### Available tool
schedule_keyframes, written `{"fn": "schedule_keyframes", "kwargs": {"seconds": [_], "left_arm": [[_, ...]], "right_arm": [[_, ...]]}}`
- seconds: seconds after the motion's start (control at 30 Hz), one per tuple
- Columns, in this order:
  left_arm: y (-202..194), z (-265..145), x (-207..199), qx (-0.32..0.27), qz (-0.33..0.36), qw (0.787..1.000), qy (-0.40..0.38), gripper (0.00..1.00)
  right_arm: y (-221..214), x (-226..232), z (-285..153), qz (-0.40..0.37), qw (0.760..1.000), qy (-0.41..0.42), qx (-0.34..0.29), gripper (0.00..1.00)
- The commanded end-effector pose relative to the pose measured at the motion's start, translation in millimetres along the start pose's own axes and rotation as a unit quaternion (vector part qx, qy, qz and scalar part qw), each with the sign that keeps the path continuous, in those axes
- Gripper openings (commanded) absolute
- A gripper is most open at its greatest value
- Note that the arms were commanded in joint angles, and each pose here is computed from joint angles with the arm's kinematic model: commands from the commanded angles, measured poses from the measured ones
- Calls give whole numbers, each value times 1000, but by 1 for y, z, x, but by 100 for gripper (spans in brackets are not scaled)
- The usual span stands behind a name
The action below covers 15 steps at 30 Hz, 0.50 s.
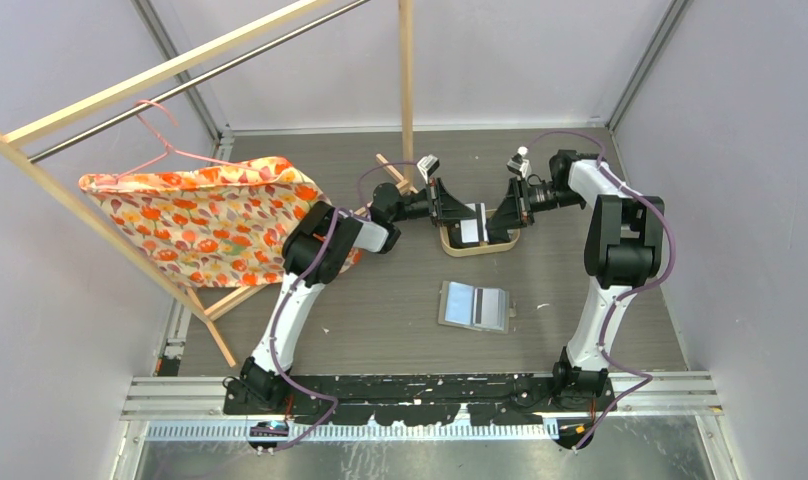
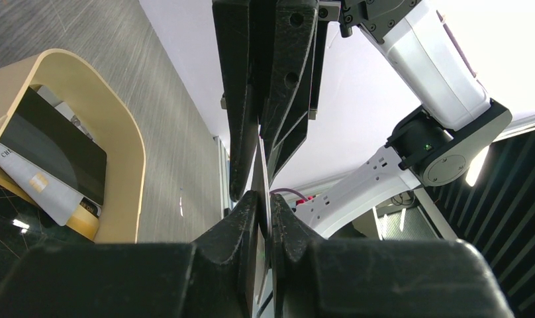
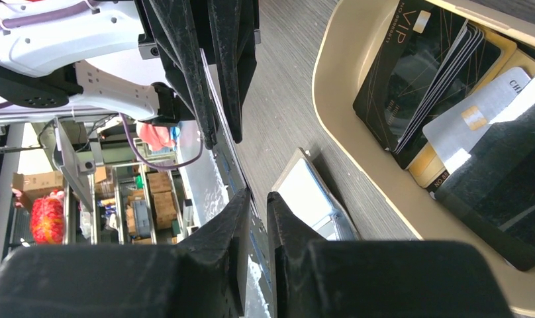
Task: Put the credit cards into the card holder
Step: Pick up the credit card from the storage box.
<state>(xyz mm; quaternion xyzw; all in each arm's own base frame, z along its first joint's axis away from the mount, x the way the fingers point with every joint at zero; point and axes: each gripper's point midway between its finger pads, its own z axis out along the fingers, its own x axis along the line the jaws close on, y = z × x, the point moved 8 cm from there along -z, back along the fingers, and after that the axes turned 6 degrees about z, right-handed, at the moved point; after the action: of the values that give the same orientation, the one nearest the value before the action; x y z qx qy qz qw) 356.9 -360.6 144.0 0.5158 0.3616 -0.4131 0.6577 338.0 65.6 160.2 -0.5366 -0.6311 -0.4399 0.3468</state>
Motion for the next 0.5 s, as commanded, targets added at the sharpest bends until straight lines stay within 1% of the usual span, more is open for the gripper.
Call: {"fn": "schedule_keyframes", "kwargs": {"seconds": [0.0,0.47], "left_arm": [[6,9,-22,6,43,998,-46,12],[9,9,-23,9,32,998,-48,11]], "right_arm": [[3,12,-3,-55,998,-21,-2,20],[-3,9,-3,-117,991,-63,-11,23]]}}
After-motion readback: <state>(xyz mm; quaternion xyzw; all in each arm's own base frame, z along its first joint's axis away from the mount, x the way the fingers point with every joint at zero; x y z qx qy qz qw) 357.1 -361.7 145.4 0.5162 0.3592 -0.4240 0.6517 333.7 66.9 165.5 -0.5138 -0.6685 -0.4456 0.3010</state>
